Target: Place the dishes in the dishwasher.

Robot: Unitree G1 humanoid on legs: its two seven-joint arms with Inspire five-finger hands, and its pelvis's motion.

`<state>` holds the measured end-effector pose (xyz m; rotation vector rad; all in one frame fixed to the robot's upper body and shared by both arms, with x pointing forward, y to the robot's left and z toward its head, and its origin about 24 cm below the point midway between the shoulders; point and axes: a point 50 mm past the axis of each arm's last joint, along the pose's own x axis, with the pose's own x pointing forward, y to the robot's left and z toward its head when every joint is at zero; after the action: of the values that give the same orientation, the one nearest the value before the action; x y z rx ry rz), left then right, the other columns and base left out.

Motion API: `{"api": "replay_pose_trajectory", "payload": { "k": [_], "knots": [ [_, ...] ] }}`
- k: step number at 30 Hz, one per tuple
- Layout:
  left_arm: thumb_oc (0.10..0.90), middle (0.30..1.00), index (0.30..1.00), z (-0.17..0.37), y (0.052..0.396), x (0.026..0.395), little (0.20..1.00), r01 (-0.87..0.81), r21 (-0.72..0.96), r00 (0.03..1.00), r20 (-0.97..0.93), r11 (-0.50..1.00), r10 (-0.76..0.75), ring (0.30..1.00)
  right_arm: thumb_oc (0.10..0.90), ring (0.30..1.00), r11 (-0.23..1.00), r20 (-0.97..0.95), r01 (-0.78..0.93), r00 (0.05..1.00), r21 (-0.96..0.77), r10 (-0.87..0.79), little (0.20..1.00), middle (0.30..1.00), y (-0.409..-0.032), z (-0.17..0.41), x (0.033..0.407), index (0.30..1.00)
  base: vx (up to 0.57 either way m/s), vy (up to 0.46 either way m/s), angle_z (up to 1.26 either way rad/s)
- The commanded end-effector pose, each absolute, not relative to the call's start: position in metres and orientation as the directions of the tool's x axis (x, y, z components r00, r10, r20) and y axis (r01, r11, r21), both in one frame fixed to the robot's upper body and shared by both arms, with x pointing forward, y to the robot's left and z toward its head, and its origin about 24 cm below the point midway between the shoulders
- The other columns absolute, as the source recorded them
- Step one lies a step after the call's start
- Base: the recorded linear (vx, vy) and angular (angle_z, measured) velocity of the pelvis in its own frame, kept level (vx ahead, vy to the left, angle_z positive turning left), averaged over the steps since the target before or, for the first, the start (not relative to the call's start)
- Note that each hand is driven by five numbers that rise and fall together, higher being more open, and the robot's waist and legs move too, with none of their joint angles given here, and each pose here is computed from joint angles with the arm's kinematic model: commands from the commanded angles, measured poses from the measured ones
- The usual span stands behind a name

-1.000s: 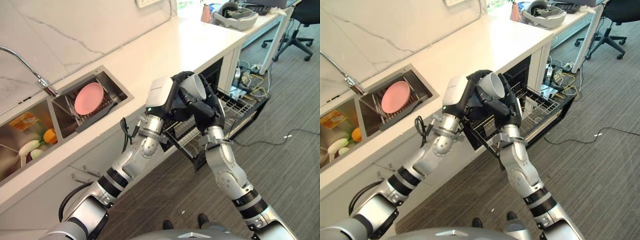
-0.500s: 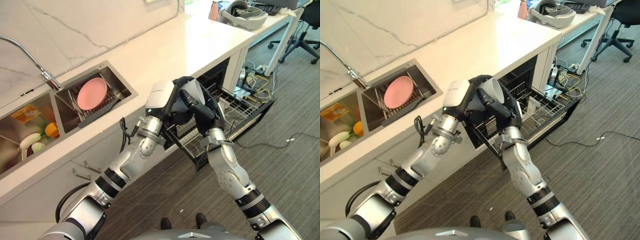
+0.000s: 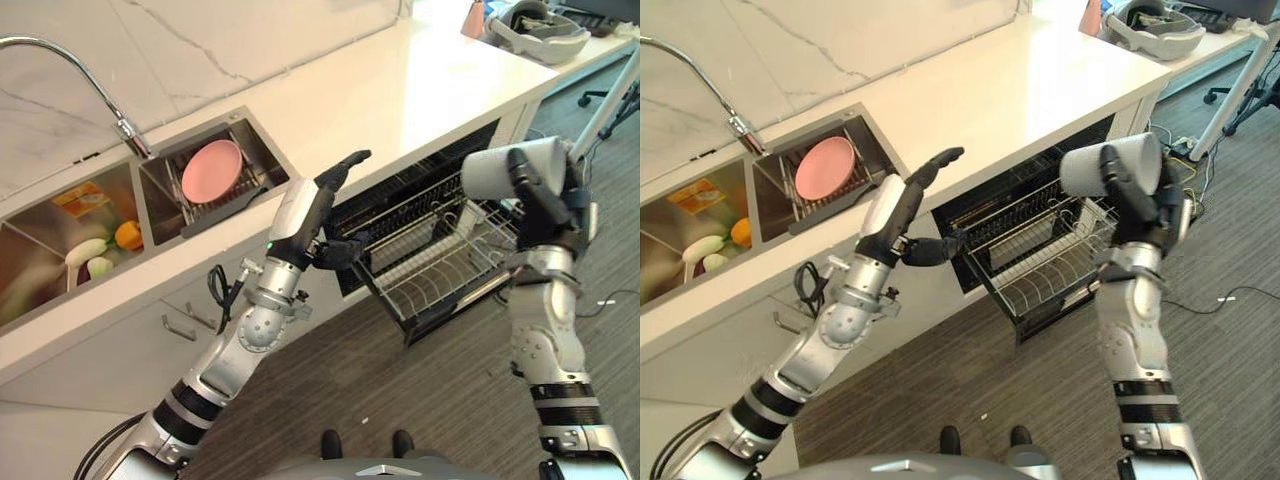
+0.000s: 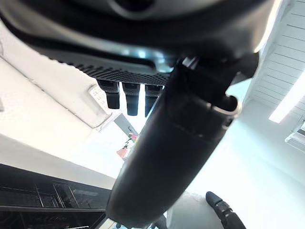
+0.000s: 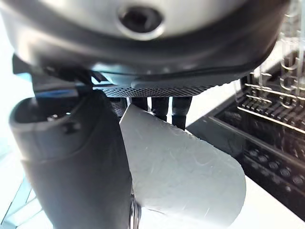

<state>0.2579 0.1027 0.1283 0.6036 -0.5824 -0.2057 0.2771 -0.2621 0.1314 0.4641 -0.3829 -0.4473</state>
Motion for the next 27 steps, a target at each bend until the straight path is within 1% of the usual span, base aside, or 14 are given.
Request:
{"api": "replay_pose_trajectory", "payload": {
  "k": [1,3,4,5,7,10,12,14,17,19,20,21,25,27],
  "knots": [
    [0.8,0.9,0.9,0.157,0.116,0.262,0.9,-0.046,0.538,0.748,0.578,0.842,-0.328,0.9,0.4,0.3,0.928,0.549,0.304,0.748,0.217,-0.373,0.3,0.3,-0.26,0.188,0.28,0.3,-0.01,-0.029,0.04],
    [0.8,0.9,0.9,0.137,0.118,0.264,0.9,0.047,0.536,0.8,0.485,0.843,-0.353,0.9,0.4,0.3,0.928,0.515,0.37,0.789,0.039,-0.336,0.3,0.3,-0.274,0.184,0.289,0.3,-0.01,-0.021,0.1],
    [0.8,0.9,0.9,0.128,0.118,0.265,0.9,0.092,0.537,0.82,0.437,0.839,-0.37,0.9,0.4,0.3,0.927,0.483,0.376,0.809,0.011,-0.334,0.3,0.3,-0.28,0.18,0.293,0.3,-0.03,-0.014,0.1],
    [0.8,0.9,0.9,0.107,0.122,0.262,0.9,0.195,0.574,0.847,0.311,0.795,-0.432,0.9,0.4,0.3,0.915,0.42,0.373,0.863,-0.153,-0.281,0.3,0.3,-0.29,0.175,0.301,0.3,-0.02,-0.005,0.05],
    [0.8,0.9,0.9,0.086,0.13,0.256,0.9,0.278,0.584,0.867,0.19,0.763,-0.461,0.9,0.4,0.3,0.879,0.376,0.378,0.89,-0.292,-0.258,0.3,0.3,-0.299,0.172,0.305,0.3,0.0,0.0,0.0],
    [0.8,0.9,0.9,0.082,0.134,0.255,0.9,0.281,0.58,0.876,0.171,0.764,-0.451,0.9,0.4,0.3,0.873,0.365,0.373,0.896,-0.314,-0.252,0.3,0.3,-0.3,0.172,0.307,0.3,0.0,0.0,0.0],
    [0.8,0.9,0.9,0.036,0.15,0.243,0.9,0.374,0.518,0.911,-0.05,0.769,-0.409,0.9,0.4,0.3,0.812,0.226,0.366,0.929,-0.454,-0.293,0.3,0.3,-0.321,0.151,0.316,0.3,-0.03,0.007,0.06],
    [0.8,0.9,0.9,0.029,0.153,0.241,0.9,0.387,0.505,0.912,-0.085,0.772,-0.401,0.9,0.4,0.3,0.806,0.208,0.362,0.932,-0.468,-0.298,0.3,0.3,-0.323,0.149,0.318,0.3,-0.01,0.004,0.2],
    [0.8,0.9,0.9,-0.008,0.17,0.223,0.9,0.424,0.445,0.904,-0.265,0.789,-0.336,0.9,0.4,0.3,0.778,0.094,0.328,0.939,-0.536,-0.331,0.3,0.3,-0.334,0.129,0.32,0.3,0.01,-0.013,0.29],
    [0.8,0.9,0.9,-0.017,0.174,0.219,0.9,0.424,0.434,0.9,-0.301,0.795,-0.315,0.9,0.4,0.3,0.775,0.083,0.327,0.937,-0.541,-0.338,0.3,0.3,-0.335,0.127,0.322,0.3,-0.02,-0.006,0.16],
    [0.8,0.9,0.9,-0.029,0.181,0.214,0.9,0.408,0.416,0.896,-0.352,0.813,-0.27,0.9,0.4,0.3,0.77,0.069,0.318,0.938,-0.553,-0.338,0.3,0.3,-0.335,0.124,0.322,0.3,-0.04,-0.019,0.28],
    [0.8,0.9,0.9,-0.055,0.191,0.205,0.9,0.414,0.431,0.864,-0.462,0.802,-0.198,0.9,0.4,0.3,0.778,0.037,0.316,0.934,-0.542,-0.354,0.3,0.3,-0.335,0.114,0.322,0.3,-0.04,-0.02,0.3],
    [0.8,0.9,0.9,-0.081,0.204,0.19,0.9,0.432,0.485,0.82,-0.562,0.76,-0.108,0.9,0.4,0.3,0.784,-0.004,0.294,0.935,-0.546,-0.354,0.3,0.3,-0.334,0.102,0.32,0.3,0.0,-0.007,0.29],
    [0.8,0.9,0.9,-0.114,0.228,0.155,0.9,0.407,0.485,0.717,-0.695,0.774,0.059,0.9,0.4,0.3,0.784,-0.043,0.269,0.935,-0.56,-0.352,0.3,0.3,-0.332,0.091,0.318,0.3,0.04,-0.004,0.29]
  ]
}}
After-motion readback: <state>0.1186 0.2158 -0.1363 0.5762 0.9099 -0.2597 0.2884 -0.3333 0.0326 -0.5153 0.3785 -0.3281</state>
